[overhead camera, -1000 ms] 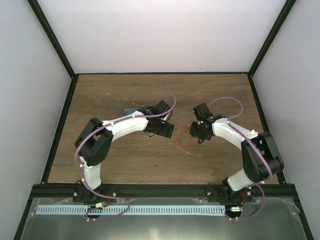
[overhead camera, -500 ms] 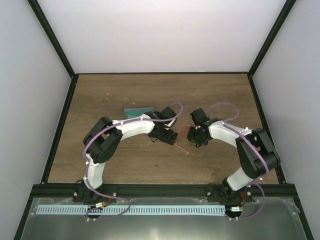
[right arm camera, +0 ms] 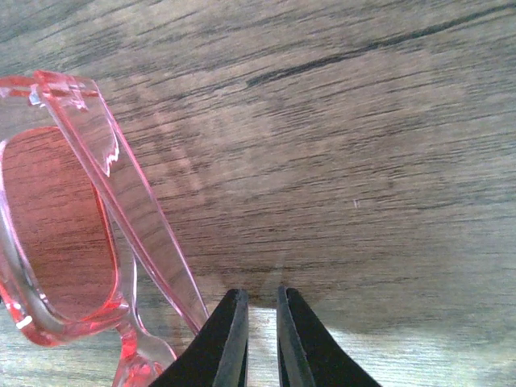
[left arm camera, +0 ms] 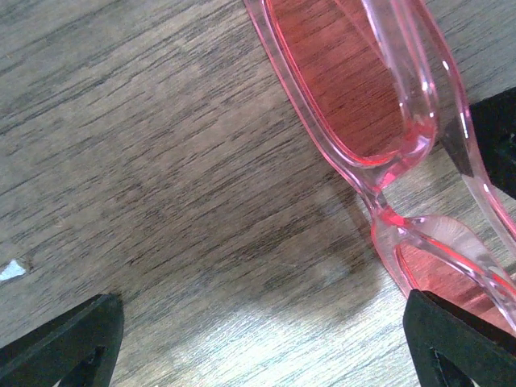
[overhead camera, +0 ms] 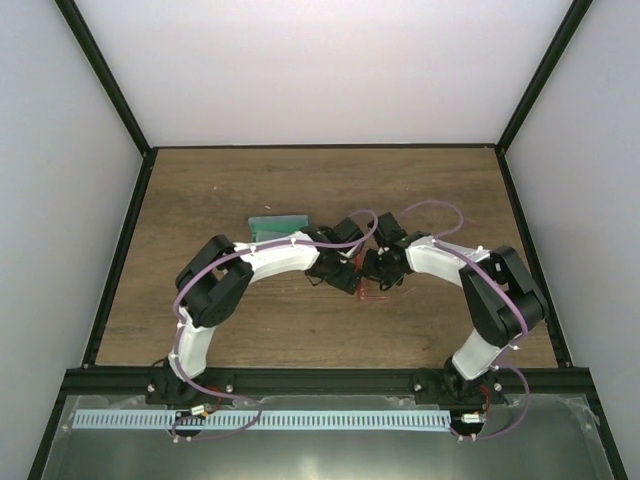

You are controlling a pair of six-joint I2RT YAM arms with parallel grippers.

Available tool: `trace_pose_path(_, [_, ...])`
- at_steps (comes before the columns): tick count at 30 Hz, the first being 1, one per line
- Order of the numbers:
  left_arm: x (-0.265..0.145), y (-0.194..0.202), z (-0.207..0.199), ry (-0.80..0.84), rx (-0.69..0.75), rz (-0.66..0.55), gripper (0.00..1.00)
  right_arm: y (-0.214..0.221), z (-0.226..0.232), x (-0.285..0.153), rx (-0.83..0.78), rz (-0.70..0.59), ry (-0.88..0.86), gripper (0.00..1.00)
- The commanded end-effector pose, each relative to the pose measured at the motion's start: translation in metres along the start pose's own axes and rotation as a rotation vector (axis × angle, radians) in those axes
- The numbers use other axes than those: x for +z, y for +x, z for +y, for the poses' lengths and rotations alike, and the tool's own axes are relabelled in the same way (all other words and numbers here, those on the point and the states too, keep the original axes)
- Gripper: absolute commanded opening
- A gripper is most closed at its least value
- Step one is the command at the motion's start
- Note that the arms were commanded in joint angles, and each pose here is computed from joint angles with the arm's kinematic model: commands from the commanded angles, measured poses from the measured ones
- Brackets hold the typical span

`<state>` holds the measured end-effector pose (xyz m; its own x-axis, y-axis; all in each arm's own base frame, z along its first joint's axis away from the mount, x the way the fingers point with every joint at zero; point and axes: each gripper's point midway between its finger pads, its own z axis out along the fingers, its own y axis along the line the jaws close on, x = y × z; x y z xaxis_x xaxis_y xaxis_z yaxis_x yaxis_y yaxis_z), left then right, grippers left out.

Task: Organize the sunglasses
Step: Fold the sunglasses at the center of the board.

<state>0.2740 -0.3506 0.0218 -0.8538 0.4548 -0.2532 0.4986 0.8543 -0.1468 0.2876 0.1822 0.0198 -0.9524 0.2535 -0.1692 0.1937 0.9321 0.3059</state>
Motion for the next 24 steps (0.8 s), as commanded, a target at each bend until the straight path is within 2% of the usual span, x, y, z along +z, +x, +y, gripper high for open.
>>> trace_pose_path(1, [0.015,0.014,-0.006,0.012,0.016,0.065,0.98,0.017,0.007,0.012,0.008,0.068,-0.024,0.11])
trace_pose_path(7, [0.012,0.015,0.003,-0.027,0.015,0.056,0.98,0.012,0.001,-0.007,0.028,0.017,0.006,0.12])
trace_pose_path(10, [0.006,0.018,0.009,-0.038,0.0,0.037,0.98,0.001,0.003,-0.032,0.05,-0.051,0.007,0.19])
trace_pose_path(14, [-0.003,0.018,0.016,-0.052,-0.02,0.002,0.98,-0.013,-0.019,-0.071,0.187,-0.17,0.121,0.36])
trace_pose_path(15, [-0.006,0.017,0.017,-0.059,-0.025,-0.012,0.98,-0.012,-0.026,-0.078,0.231,-0.182,0.14,0.45])
trace_pose_path(18, [-0.014,0.011,0.021,-0.075,-0.049,-0.053,0.98,-0.001,-0.034,-0.09,0.363,-0.176,0.096,0.61])
trace_pose_path(21, [-0.02,0.005,0.023,-0.082,-0.076,-0.088,0.98,0.019,-0.04,-0.083,0.494,-0.098,0.022,0.62])
trace_pose_path(24, [-0.022,0.0,0.024,-0.079,-0.096,-0.105,0.98,0.029,-0.048,-0.079,0.598,-0.074,-0.024,0.62])
